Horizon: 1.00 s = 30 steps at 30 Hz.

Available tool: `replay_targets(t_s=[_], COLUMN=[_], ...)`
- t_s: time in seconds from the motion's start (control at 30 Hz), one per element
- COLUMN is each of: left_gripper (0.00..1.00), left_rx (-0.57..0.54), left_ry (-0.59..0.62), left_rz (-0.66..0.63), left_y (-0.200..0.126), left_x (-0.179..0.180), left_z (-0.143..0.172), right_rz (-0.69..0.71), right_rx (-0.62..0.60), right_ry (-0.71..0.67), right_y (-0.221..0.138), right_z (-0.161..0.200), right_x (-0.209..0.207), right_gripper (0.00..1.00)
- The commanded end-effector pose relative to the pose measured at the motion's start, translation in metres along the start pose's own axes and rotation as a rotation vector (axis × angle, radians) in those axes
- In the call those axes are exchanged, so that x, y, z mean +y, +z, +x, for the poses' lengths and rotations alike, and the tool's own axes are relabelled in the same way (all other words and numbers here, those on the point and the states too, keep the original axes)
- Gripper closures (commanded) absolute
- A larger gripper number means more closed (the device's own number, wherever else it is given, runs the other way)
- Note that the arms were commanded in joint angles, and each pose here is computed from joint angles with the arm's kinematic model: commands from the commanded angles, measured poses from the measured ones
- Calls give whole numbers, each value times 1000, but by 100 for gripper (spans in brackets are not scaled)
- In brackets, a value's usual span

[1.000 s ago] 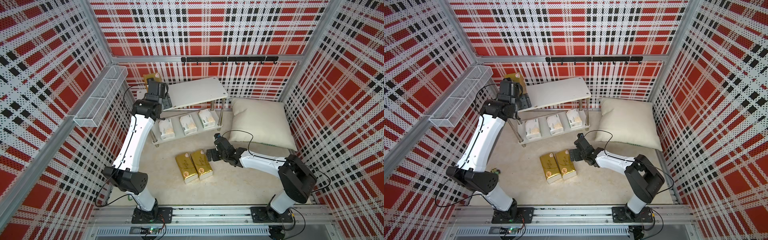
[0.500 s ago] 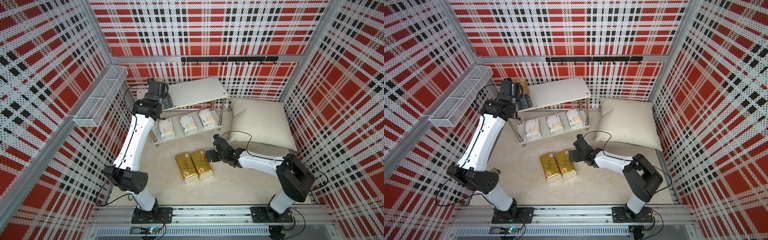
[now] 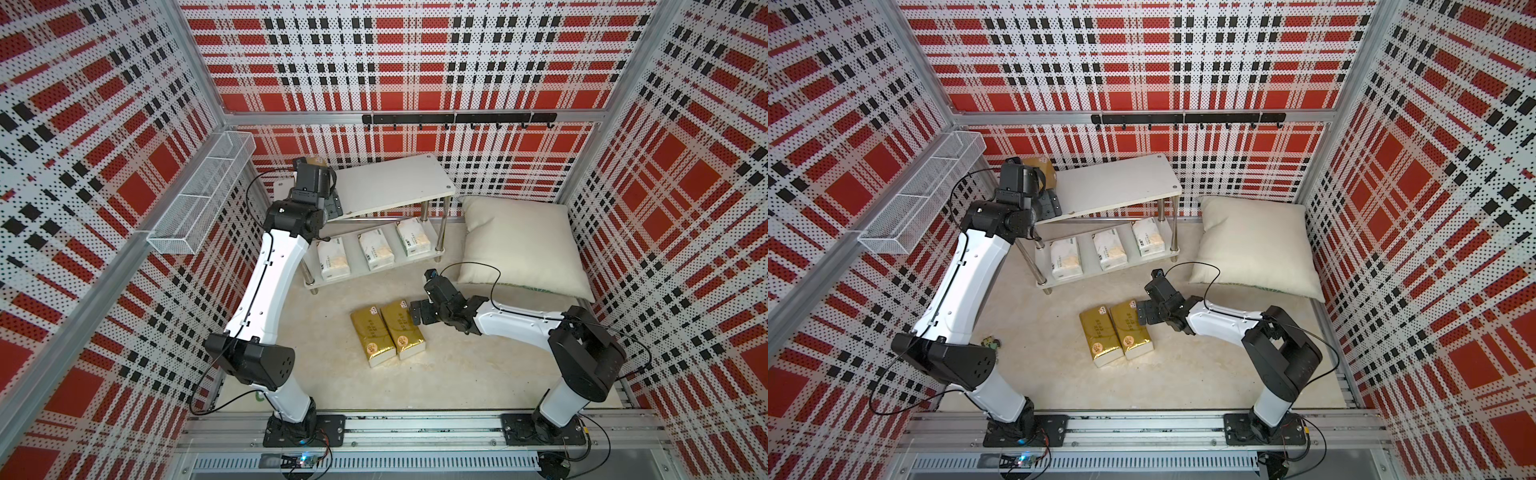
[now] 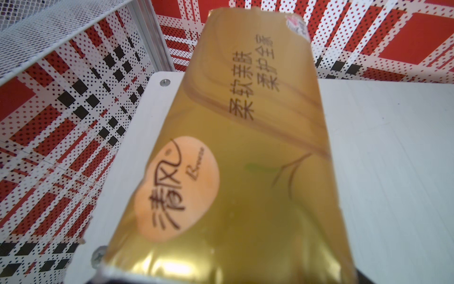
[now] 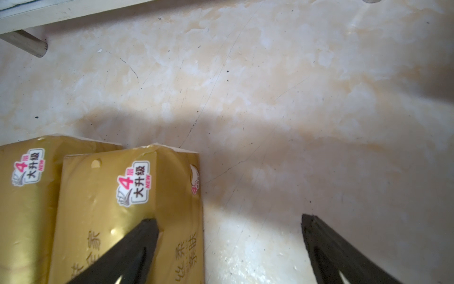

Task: Place the tissue boxes on the shelf by color
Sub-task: Place a box of tissues on the shelf.

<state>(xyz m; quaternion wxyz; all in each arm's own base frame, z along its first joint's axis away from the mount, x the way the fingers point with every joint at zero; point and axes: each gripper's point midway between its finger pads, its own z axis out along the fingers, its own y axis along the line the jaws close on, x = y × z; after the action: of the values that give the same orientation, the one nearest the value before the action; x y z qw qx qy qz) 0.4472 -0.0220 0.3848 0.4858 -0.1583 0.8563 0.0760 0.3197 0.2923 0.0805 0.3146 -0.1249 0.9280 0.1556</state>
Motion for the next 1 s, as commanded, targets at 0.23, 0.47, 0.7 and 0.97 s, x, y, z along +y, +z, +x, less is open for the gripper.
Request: replay_targets(t_s=[0.23,0.47,0.7,0.97], left_gripper=[13,4,0,1], left_rx=[-20,-33,-55,-49], left_ry=[-22,-25,-39,-40], left_rz=[-27,-9,-10,-10], left_y=[-3,-8,-17,-21], left_x=[9,9,13,17], left_z=[-1,-3,-9,-3], right_rz=[-16,-18,-20,-25], right_rx=[-3,-3,-1,-3], right_ry=[-6,-6,-8,-10], right_y=[2,3,4,4], right_z=[-2,-1,-1,-2], right_x=[9,10,11,13], right_gripper=[0,0,0,0])
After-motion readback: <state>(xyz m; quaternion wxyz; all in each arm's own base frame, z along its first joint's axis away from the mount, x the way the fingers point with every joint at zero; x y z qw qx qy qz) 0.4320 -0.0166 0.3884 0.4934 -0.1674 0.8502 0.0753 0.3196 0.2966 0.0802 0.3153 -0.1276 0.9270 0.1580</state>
